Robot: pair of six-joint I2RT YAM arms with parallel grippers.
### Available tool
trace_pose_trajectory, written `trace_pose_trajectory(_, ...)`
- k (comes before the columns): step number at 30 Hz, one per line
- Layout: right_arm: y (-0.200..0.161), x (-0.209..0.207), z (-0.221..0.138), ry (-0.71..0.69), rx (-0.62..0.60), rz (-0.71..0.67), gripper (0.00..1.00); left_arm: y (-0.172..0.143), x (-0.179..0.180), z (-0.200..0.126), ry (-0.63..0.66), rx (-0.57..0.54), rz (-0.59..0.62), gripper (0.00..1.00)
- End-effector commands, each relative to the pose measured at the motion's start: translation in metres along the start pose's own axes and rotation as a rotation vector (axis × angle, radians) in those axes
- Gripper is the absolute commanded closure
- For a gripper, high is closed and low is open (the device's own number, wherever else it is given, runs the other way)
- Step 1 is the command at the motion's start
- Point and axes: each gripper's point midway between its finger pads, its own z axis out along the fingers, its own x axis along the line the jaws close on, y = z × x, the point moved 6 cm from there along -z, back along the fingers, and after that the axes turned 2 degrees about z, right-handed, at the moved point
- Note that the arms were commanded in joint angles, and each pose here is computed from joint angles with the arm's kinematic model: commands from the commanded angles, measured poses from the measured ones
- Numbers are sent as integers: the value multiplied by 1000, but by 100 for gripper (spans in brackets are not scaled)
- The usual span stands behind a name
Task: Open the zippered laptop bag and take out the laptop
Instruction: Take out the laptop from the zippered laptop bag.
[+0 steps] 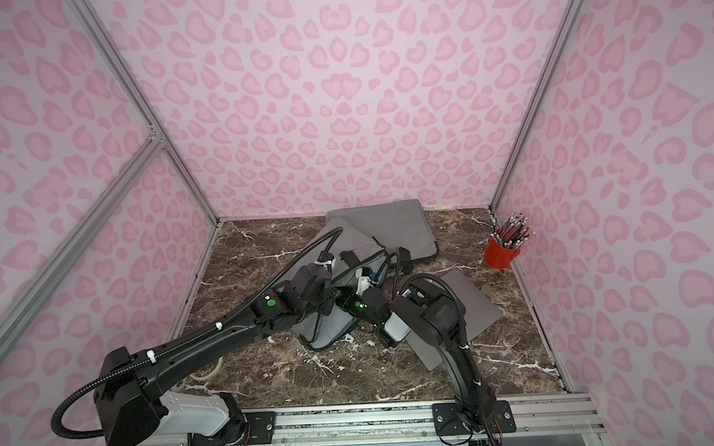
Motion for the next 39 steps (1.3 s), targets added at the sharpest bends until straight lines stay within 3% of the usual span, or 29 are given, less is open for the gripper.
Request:
trace_pose_trajectory(1, 0, 18, -4, 57, 0, -79, 100, 9, 7, -2, 54, -59, -53, 99)
trace_pose_trajectory(16, -1, 59, -40, 84, 47, -89, 100, -8, 41, 18, 240, -4, -93, 99)
trace_pose_trajectory(30, 11, 73, -79, 66, 8, -141, 100, -10, 84, 18, 360, -12, -108, 99)
trace_pose_trajectory(39, 19, 74, -112, 13, 25, -164, 100, -10, 116, 41, 480, 67, -161, 99)
